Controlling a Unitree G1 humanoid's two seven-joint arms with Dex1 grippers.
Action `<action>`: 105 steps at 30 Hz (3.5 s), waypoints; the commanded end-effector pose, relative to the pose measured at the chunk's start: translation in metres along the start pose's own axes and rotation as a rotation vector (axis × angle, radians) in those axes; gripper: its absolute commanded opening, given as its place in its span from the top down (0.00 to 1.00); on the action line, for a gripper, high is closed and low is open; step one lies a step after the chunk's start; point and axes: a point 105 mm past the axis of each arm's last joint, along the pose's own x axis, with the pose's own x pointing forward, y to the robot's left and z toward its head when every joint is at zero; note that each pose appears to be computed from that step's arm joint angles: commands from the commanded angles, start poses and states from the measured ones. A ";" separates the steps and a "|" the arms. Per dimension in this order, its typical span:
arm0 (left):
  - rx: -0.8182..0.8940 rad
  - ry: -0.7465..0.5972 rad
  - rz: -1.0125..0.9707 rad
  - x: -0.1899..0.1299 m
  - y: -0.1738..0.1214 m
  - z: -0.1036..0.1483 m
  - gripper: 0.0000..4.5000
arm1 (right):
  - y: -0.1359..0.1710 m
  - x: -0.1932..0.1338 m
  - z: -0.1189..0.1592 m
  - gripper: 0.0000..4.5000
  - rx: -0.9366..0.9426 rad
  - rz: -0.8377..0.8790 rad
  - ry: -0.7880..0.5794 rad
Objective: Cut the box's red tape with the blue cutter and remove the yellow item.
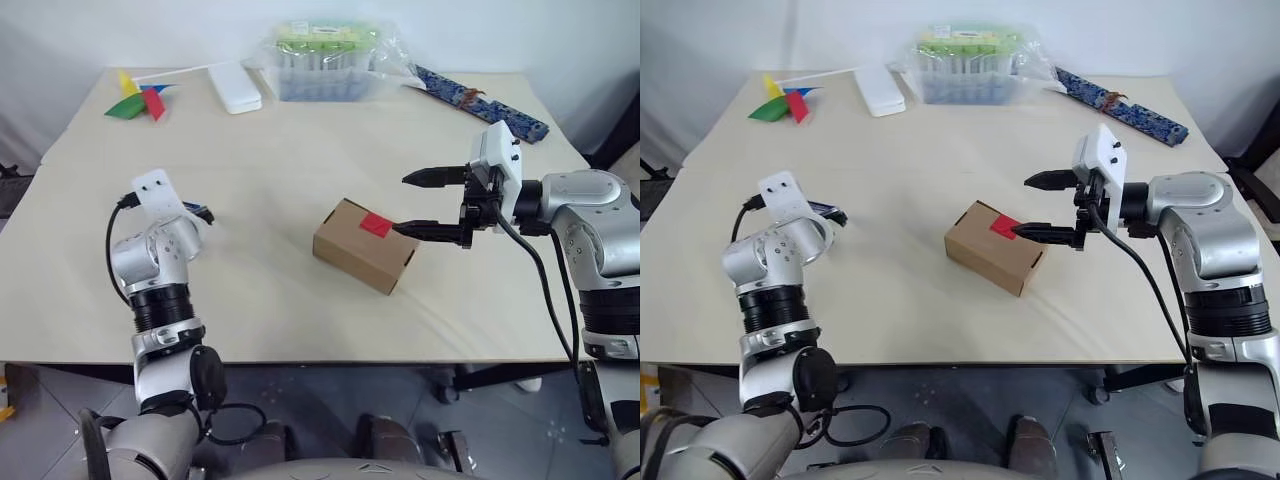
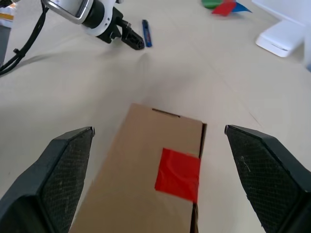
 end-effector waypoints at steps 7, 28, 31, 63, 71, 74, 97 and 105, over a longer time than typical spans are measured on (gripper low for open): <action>-0.157 -0.079 0.111 0.013 -0.010 0.017 0.00 | -0.001 -0.005 0.015 0.00 -0.045 -0.011 -0.034; -0.252 -0.019 0.262 0.045 -0.016 0.013 0.00 | 0.001 -0.006 0.014 0.00 -0.035 -0.013 -0.030; -0.256 0.005 0.285 0.046 -0.013 0.007 0.00 | 0.001 -0.006 0.014 0.00 -0.035 -0.013 -0.030; -0.200 0.053 0.400 0.057 0.037 -0.013 0.92 | 0.002 -0.010 0.015 0.00 -0.045 -0.034 -0.025; -0.013 0.075 0.190 0.056 0.017 0.000 0.92 | 0.001 -0.008 0.017 0.00 -0.046 -0.037 -0.036; 0.078 0.085 0.055 0.049 0.013 0.009 0.92 | 0.003 -0.007 0.020 0.00 -0.044 -0.032 -0.049; 0.953 0.164 -1.211 -0.108 0.011 -0.053 0.92 | 0.026 -0.007 0.019 0.00 -0.035 -0.085 -0.101; 1.144 0.172 -1.415 -0.114 0.013 -0.056 0.92 | 0.052 -0.007 0.012 0.00 -0.037 -0.060 -0.062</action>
